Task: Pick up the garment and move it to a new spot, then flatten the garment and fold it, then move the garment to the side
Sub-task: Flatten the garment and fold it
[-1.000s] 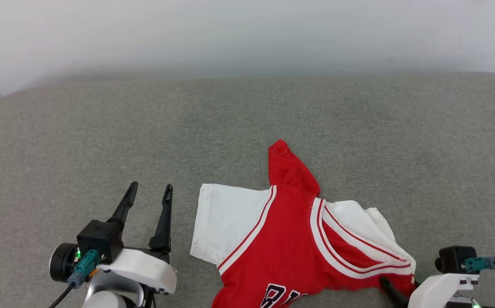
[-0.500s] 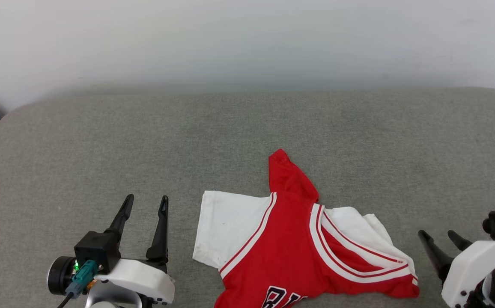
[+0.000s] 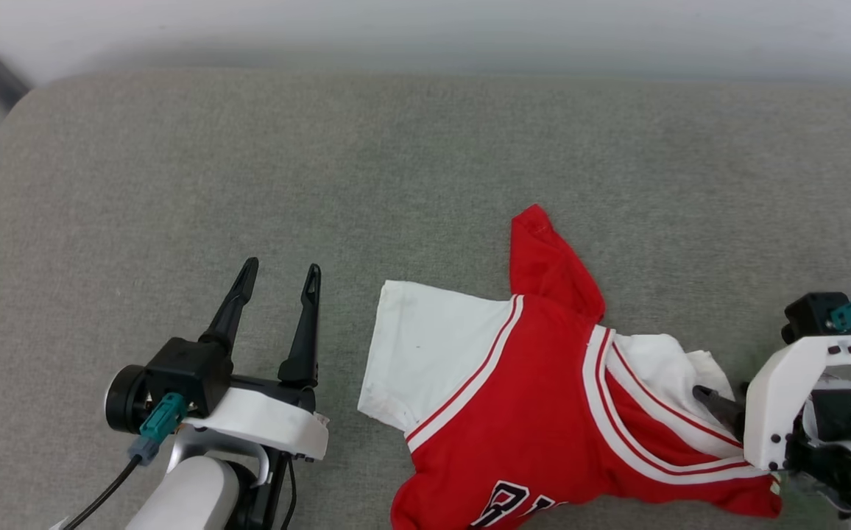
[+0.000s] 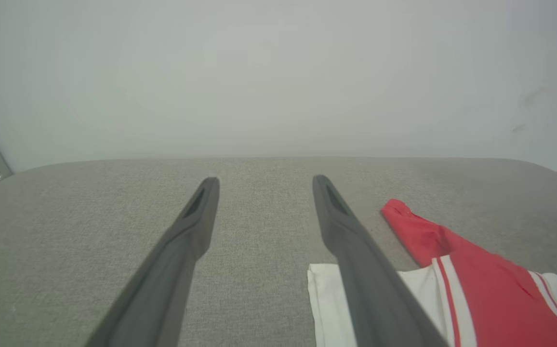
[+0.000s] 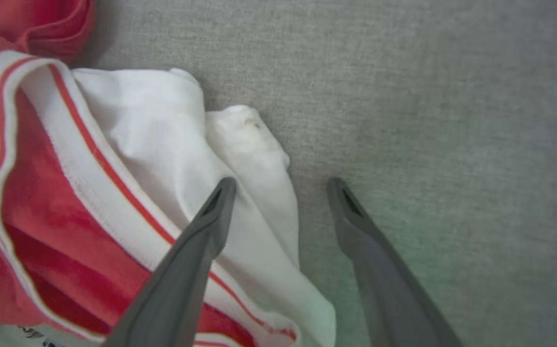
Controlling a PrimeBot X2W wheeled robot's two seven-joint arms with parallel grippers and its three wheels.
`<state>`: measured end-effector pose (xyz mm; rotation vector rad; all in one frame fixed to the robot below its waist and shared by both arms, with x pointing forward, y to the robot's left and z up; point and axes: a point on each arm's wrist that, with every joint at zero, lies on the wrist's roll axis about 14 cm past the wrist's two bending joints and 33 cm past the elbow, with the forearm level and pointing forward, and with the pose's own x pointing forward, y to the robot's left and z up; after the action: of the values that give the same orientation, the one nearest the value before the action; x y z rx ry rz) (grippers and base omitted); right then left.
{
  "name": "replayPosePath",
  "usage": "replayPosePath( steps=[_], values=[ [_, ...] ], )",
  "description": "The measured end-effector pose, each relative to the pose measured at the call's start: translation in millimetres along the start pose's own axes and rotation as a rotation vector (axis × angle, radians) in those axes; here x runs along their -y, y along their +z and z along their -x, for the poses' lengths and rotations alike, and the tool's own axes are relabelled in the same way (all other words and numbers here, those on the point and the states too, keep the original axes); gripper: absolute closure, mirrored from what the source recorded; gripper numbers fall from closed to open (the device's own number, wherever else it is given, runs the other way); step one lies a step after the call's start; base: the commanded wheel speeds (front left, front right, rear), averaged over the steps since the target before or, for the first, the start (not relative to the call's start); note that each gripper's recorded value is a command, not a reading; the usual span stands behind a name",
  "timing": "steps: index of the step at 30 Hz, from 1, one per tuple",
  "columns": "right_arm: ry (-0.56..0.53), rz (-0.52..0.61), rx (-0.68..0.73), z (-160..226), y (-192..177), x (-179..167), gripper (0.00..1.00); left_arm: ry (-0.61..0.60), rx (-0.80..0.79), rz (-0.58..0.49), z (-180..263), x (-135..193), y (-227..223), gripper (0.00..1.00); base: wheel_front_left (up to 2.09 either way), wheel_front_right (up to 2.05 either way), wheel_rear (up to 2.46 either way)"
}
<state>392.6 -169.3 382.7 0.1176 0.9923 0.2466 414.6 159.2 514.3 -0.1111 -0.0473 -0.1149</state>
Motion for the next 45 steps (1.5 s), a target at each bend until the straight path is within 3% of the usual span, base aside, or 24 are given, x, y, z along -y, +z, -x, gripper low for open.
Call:
replayPosePath(
  steps=[7, 8, 10, 17, 21, 26, 30, 35, 36, 37, 38, 39, 45],
  values=[
    [0.024, 0.025, -0.109, -25, -6, -6, 0.00, 0.042, -0.037, -0.002, -1, -14, -16, 0.00, 0.00, 0.00, 0.00],
    [0.029, 0.024, -0.116, -26, -6, -7, 0.52, 0.043, -0.039, -0.001, -1, -14, -17, 0.00, 0.00, 0.00, 0.00],
    [0.032, 0.035, -0.121, -25, -5, -9, 1.00, 0.044, -0.040, -0.002, -1, -15, -17, 0.00, 0.00, 0.00, 0.00],
    [0.029, 0.114, 0.031, -3, 31, -17, 1.00, 0.044, -0.028, -0.004, 2, -13, -13, 0.00, 0.00, 0.00, 0.00],
    [-0.074, 0.132, 0.187, 31, 76, 13, 1.00, 0.028, -0.016, 0.000, 3, -7, -9, 0.00, 0.00, 0.00, 0.00],
    [-0.221, 0.023, 0.291, 75, 90, 68, 1.00, 0.004, -0.005, 0.004, 3, 3, -6, 0.00, 0.00, 0.00, 0.00],
    [-0.317, -0.148, 0.266, 87, 50, 114, 1.00, -0.009, -0.002, 0.006, 2, 7, -5, 0.00, 0.00, 0.00, 0.00],
    [-0.354, -0.362, 0.180, 69, -24, 136, 1.00, -0.008, -0.025, 0.000, 2, 5, -12, 0.00, 0.00, 0.00, 0.00],
    [-0.356, -0.386, 0.163, 64, -37, 136, 0.95, -0.009, -0.028, -0.001, 2, 5, -13, 0.00, 0.00, 0.00, 0.00],
    [-0.358, -0.406, 0.157, 60, -46, 135, 0.62, -0.008, -0.029, -0.001, 1, 5, -13, 0.00, 0.00, 0.00, 0.00],
    [-0.354, -0.424, 0.161, 56, -51, 134, 0.11, -0.007, -0.036, 0.000, 1, 4, -15, 0.00, 0.00, 0.00, 0.00],
    [-0.352, -0.431, 0.185, 54, -52, 132, 0.00, -0.006, -0.041, 0.001, 2, 4, -16, 0.00, 0.00, 0.00, 0.00],
    [-0.378, -0.356, 0.444, 67, -16, 132, 0.00, 0.010, -0.057, -0.004, 9, -1, -18, 0.00, 0.00, 0.00, 0.00]
  ],
)
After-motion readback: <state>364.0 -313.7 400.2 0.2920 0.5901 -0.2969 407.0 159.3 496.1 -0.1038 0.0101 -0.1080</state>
